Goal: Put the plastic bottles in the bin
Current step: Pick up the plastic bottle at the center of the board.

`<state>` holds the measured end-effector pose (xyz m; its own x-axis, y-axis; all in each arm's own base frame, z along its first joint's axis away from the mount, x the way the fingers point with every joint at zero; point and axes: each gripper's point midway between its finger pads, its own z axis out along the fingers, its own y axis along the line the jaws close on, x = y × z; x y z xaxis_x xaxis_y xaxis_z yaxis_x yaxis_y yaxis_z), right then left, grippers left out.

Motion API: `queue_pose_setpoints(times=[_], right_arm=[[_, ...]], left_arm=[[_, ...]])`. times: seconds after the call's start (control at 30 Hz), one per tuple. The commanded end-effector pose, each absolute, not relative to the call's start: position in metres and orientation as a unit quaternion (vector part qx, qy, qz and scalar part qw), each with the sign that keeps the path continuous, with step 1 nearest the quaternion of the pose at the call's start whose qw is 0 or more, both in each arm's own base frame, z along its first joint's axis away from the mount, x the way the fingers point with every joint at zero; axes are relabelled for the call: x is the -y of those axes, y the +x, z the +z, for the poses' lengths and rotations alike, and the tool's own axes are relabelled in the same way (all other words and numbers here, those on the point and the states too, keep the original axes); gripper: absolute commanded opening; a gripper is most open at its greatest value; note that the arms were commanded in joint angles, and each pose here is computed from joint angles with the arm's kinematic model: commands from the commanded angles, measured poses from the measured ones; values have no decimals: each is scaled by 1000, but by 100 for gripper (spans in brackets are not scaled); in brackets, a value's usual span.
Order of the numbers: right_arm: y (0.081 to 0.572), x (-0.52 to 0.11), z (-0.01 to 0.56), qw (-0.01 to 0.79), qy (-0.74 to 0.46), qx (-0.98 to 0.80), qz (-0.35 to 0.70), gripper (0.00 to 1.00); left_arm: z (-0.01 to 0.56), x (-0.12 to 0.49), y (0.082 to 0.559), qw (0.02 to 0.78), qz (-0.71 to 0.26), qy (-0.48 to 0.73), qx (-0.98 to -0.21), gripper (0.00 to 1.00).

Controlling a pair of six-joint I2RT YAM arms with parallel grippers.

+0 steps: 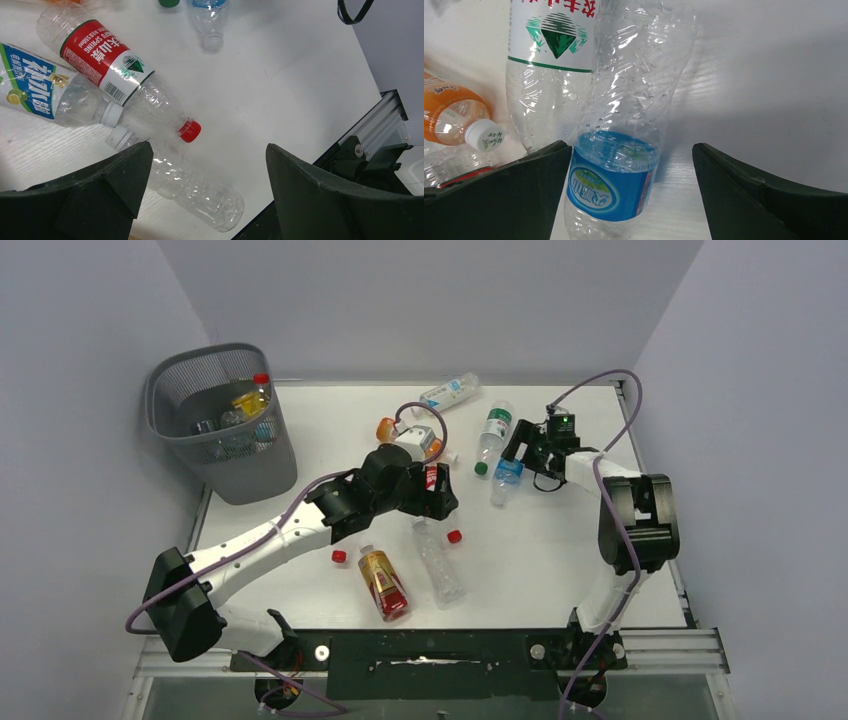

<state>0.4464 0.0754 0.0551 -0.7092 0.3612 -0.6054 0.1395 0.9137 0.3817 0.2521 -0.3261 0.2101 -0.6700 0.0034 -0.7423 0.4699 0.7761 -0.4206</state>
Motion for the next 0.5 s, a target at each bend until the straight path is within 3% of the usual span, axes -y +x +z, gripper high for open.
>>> queue_pose_setpoints(times=[0.0,0.2,0.47], right_arm=[[471,-76,73,383,136,-898,167,96],[481,-82,62,369,132,-903,177,94],[461,-81,54,364,128,-906,175,66]], left_arm=[[244,336,256,416,-333,136,-836,84],[246,339,258,416,-334,139,-835,84],[241,351,254,402,-351,150,-832,84]])
